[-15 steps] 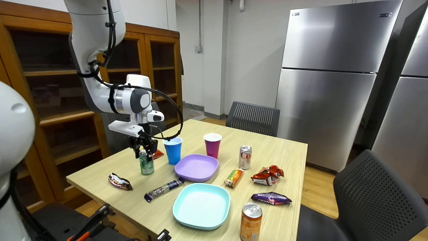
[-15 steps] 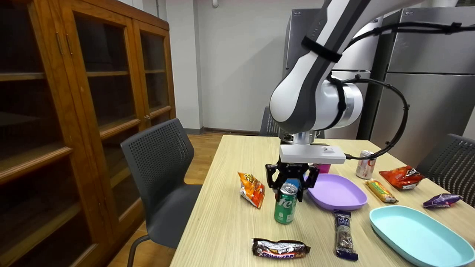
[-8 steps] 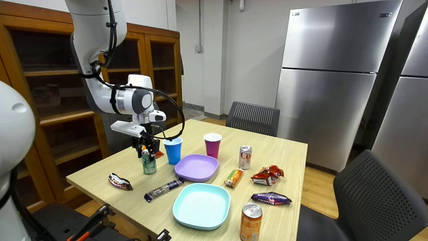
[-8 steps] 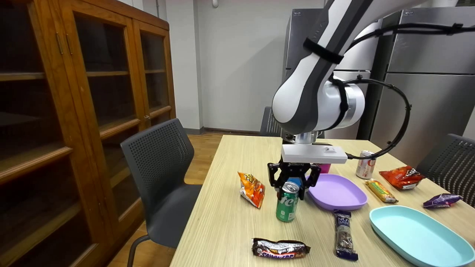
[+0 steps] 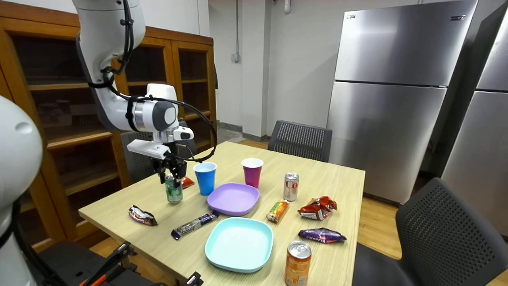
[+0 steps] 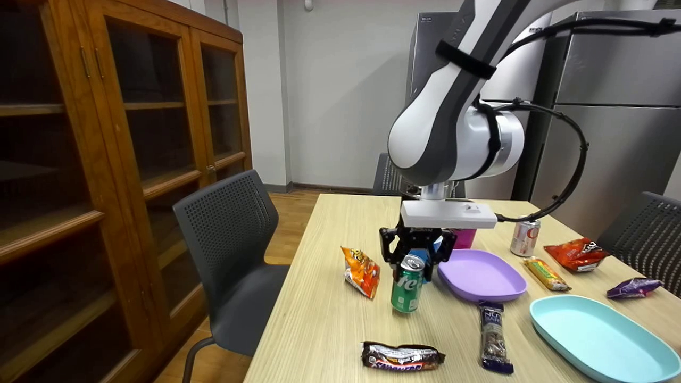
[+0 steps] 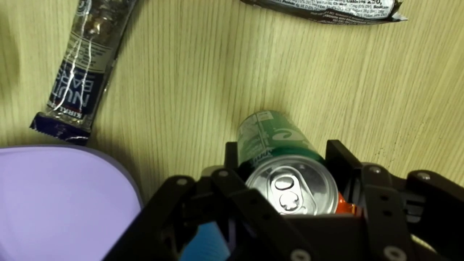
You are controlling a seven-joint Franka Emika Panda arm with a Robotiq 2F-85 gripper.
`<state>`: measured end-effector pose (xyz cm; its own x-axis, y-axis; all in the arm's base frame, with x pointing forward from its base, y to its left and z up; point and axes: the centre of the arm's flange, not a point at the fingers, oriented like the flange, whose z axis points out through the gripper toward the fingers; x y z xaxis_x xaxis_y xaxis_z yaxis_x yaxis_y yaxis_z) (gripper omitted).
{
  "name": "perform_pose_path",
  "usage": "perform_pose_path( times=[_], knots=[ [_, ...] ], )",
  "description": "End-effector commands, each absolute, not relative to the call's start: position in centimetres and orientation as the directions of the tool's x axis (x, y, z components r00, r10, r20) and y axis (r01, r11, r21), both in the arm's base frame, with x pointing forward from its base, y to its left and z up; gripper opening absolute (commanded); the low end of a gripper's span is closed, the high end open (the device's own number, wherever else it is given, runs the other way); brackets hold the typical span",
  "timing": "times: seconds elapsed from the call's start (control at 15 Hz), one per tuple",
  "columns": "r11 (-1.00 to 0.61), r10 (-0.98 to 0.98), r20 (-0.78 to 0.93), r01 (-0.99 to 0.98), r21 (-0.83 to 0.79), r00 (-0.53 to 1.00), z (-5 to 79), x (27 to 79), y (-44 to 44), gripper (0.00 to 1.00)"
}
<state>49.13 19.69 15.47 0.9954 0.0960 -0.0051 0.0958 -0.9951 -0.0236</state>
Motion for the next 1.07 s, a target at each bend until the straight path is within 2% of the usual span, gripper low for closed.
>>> perform_pose_path(
  times=[0.0,1.0],
  knots=[
    [-0.994,0.107,0.020,0.107,-0.026,0.994,19.3,47.8,18.8,0.37],
    [-0.977,-0.208,0.003,-0.208,-0.052,0.978,22.2,45.9,9.3,0.37]
  ],
)
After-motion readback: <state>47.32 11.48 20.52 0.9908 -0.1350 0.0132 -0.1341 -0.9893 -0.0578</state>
